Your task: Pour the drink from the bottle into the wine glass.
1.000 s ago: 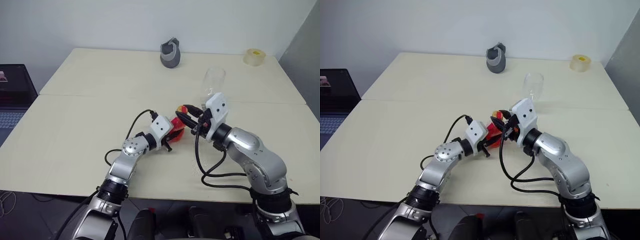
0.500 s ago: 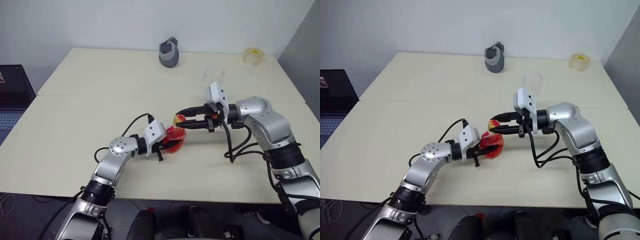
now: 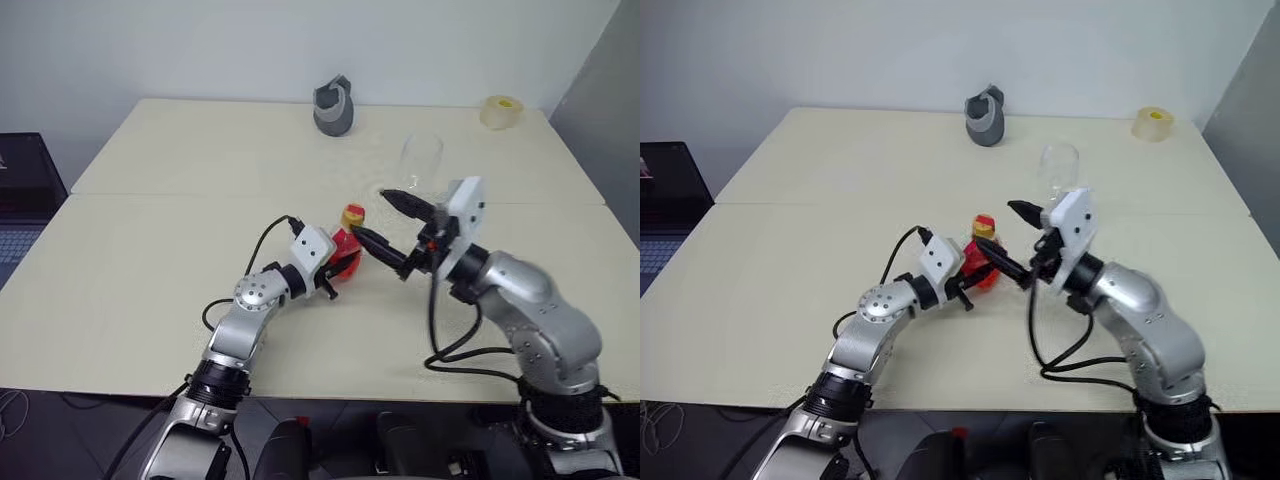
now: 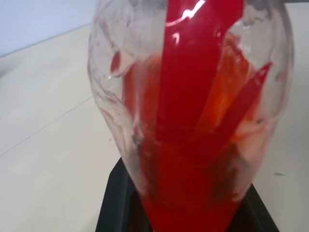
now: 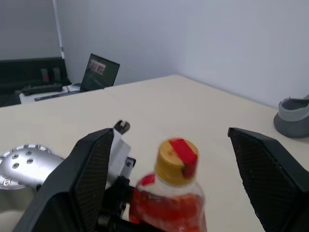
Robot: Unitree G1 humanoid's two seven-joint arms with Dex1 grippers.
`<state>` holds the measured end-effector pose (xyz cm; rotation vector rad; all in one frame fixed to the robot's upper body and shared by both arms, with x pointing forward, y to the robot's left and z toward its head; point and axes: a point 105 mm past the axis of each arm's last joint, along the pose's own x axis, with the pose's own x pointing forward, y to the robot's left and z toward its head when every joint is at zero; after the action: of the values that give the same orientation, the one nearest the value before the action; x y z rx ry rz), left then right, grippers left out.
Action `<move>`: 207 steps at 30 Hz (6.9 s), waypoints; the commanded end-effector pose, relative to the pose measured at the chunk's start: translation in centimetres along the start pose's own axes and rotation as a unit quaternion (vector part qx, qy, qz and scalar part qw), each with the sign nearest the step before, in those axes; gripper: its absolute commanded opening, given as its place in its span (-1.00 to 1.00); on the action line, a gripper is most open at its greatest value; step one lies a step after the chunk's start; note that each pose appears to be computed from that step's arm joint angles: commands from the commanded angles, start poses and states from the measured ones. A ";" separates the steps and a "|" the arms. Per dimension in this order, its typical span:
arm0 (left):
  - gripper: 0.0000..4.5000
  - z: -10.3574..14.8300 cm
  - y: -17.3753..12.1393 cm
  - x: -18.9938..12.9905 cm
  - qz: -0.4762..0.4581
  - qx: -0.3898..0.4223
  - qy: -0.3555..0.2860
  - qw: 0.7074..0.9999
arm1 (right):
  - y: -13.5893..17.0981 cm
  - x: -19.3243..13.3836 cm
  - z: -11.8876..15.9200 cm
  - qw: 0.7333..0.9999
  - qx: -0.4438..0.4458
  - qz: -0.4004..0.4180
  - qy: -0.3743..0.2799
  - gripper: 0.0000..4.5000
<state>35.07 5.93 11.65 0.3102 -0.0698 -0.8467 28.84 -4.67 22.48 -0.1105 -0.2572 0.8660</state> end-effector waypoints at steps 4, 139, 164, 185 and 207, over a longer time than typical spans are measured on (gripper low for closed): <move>-0.67 2.0 -0.3 1.0 -0.016 0.030 -0.034 0.999 | -1.7 1.8 0.5 0.996 -0.054 -0.065 -0.014 0.79; -0.68 4.3 -1.1 -1.4 -0.118 -0.032 -0.070 0.990 | -8.4 -13.2 -14.7 0.957 0.087 -0.164 0.222 -0.17; -0.68 -0.5 14.0 -7.9 0.253 -0.101 -0.070 0.960 | -0.9 0.9 -4.6 0.987 -0.038 0.116 0.108 1.00; 0.50 -5.5 17.0 -11.5 0.365 -0.125 -0.036 0.922 | 2.3 4.3 -2.9 0.985 -0.056 0.144 0.070 1.00; 0.99 -2.2 9.3 -15.2 0.301 -0.051 -0.001 0.952 | -1.3 -0.6 -3.9 0.996 -0.008 0.033 0.085 1.00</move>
<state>32.45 25.13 11.05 0.1159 -0.0596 -0.1630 30.13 -4.68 17.83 -0.2159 -0.0518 0.9899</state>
